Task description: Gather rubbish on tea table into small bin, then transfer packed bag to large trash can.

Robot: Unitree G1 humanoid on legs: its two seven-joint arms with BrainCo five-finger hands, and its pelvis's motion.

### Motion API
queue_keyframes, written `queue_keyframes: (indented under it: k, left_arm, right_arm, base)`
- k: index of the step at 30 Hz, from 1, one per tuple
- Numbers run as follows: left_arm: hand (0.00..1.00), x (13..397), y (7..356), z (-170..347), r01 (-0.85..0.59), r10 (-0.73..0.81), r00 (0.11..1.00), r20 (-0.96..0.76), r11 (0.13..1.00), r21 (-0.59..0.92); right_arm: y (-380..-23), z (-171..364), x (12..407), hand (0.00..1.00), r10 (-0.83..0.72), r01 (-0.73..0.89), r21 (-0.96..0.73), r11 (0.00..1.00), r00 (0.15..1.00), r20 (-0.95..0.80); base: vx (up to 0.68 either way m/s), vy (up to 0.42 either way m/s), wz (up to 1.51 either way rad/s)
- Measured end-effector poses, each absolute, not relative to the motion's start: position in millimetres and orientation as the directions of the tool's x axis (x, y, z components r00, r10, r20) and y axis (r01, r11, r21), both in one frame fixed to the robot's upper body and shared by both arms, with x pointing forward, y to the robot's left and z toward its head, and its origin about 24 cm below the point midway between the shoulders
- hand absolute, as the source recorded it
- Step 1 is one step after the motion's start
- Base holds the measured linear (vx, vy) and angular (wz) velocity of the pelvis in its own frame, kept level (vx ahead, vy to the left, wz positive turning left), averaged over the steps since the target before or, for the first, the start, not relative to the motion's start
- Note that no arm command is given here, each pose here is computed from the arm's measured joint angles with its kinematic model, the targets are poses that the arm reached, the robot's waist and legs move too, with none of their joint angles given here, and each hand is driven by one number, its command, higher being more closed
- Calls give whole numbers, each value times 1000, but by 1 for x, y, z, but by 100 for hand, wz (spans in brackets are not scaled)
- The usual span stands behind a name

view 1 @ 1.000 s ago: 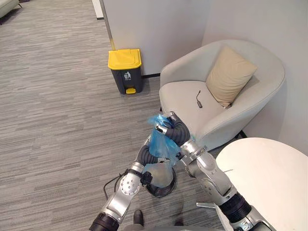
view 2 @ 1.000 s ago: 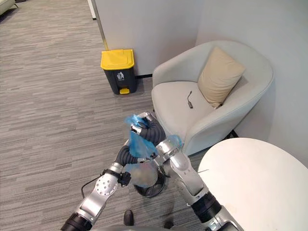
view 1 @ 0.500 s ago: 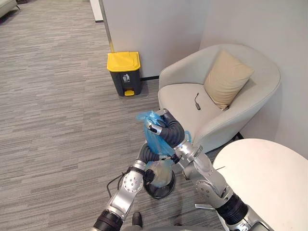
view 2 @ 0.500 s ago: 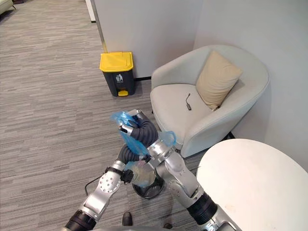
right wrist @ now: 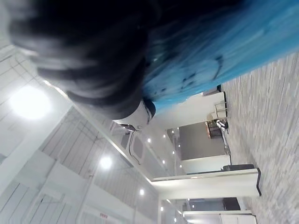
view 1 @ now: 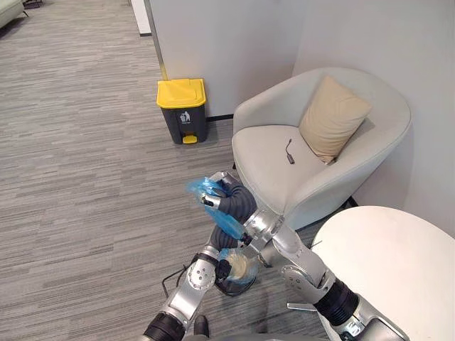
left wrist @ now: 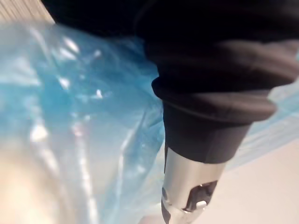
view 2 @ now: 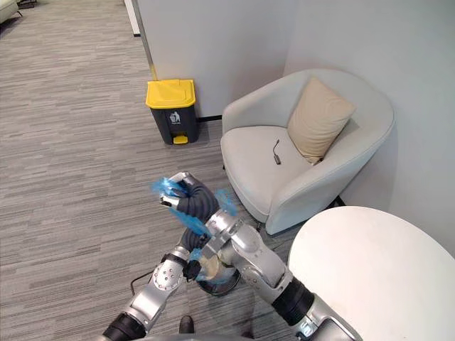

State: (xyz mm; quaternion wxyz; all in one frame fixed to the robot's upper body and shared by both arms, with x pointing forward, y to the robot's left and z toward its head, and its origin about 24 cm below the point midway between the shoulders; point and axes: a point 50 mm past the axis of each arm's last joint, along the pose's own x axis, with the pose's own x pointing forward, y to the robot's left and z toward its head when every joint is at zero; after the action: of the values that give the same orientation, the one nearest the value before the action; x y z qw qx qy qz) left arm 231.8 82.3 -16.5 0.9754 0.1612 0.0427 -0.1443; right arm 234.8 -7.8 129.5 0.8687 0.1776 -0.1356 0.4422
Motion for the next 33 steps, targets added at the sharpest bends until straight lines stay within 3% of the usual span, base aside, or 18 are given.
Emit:
queue_keyframes:
  k: [13, 14, 33]
  left_arm:
    - [0, 249, 78, -2, 183, -174, 983, -59, 934, 306]
    - [100, 251, 78, -1, 175, -166, 984, -55, 935, 308]
    - [100, 268, 87, 6, 85, -77, 996, -40, 956, 280]
  right_arm:
    - [18, 144, 225, 100, 769, -879, 154, 452, 471, 432]
    - [19, 144, 225, 100, 768, -879, 155, 451, 471, 433]
    - [23, 141, 220, 100, 773, -879, 171, 444, 473, 423]
  base:
    - [0, 0, 0]
    - [0, 0, 0]
    - [-9, -1, 0]
